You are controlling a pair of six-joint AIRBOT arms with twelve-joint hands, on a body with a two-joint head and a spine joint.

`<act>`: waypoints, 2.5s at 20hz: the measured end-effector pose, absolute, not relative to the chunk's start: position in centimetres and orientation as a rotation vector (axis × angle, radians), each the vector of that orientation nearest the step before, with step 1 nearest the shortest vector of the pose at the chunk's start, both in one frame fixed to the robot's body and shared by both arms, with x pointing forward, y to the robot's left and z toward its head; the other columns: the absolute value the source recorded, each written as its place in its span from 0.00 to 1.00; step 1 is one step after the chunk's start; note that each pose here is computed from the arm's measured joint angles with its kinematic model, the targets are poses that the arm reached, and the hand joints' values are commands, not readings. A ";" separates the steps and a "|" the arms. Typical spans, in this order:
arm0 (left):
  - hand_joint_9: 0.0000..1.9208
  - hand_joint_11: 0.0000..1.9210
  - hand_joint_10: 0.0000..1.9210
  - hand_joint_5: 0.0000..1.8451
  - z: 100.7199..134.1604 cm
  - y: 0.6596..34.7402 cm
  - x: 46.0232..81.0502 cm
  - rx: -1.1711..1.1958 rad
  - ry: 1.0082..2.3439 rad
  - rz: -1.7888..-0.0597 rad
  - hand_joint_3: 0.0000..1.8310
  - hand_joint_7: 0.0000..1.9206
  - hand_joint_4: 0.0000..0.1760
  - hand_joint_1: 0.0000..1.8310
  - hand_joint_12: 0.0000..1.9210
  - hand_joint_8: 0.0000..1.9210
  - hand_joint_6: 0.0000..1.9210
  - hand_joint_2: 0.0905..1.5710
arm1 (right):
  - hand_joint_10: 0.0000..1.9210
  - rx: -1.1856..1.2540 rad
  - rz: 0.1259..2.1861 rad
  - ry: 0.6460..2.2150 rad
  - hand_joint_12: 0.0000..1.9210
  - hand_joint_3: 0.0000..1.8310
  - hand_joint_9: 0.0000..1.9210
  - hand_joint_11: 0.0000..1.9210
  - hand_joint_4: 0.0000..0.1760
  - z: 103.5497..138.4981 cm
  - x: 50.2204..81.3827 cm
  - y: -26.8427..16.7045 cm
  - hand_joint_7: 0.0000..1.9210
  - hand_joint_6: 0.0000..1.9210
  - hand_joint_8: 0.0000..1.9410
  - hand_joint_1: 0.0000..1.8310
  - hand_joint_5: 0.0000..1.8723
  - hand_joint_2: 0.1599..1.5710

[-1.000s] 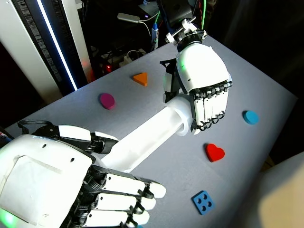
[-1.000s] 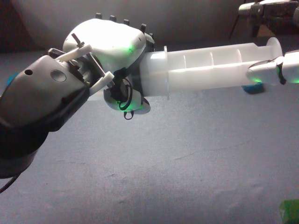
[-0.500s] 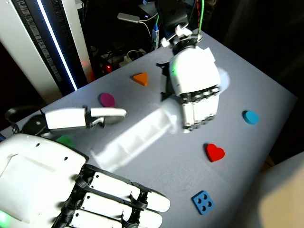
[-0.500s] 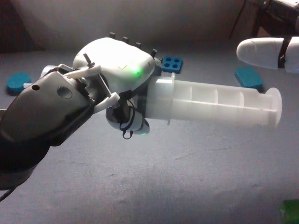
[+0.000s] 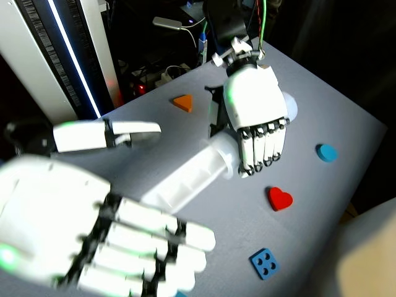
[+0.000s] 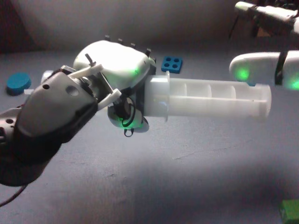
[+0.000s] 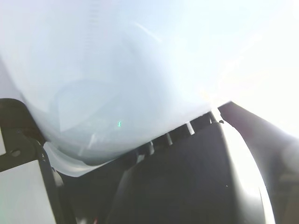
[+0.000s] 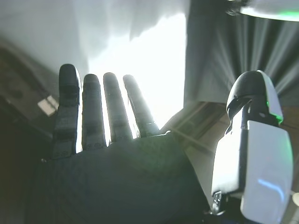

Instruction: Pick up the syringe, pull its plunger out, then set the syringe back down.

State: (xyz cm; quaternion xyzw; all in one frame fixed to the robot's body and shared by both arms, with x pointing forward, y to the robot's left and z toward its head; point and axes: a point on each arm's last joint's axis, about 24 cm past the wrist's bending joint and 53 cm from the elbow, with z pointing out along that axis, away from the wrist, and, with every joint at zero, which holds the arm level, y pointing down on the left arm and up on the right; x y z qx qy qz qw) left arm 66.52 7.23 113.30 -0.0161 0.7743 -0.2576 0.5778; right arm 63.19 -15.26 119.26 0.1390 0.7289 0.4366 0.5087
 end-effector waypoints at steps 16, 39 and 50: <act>0.49 0.45 0.56 0.52 106.4 6.1 66.9 0.083 1.922 -0.729 0.00 0.51 0.00 0.82 0.75 0.53 0.43 0.68 | 0.00 0.188 0.975 1.750 0.29 0.00 0.03 0.00 0.00 118.6 61.5 -13.9 0.02 0.00 0.00 0.06 0.01 0.53; 0.43 0.27 0.01 0.43 104.3 5.5 67.2 0.085 1.930 -0.785 0.00 0.44 0.00 0.39 0.41 0.04 0.10 0.70 | 0.00 0.191 0.978 1.734 0.28 0.00 0.03 0.00 0.00 118.8 61.6 -13.9 0.02 0.00 0.00 0.07 0.01 0.54; 0.02 0.00 0.00 0.05 103.8 4.4 66.3 0.117 1.953 -0.803 0.00 0.04 0.00 0.06 0.19 0.00 0.00 0.58 | 0.00 0.195 0.980 1.727 0.33 0.00 0.04 0.00 0.00 118.9 61.8 -14.0 0.03 0.00 0.00 0.09 0.02 0.53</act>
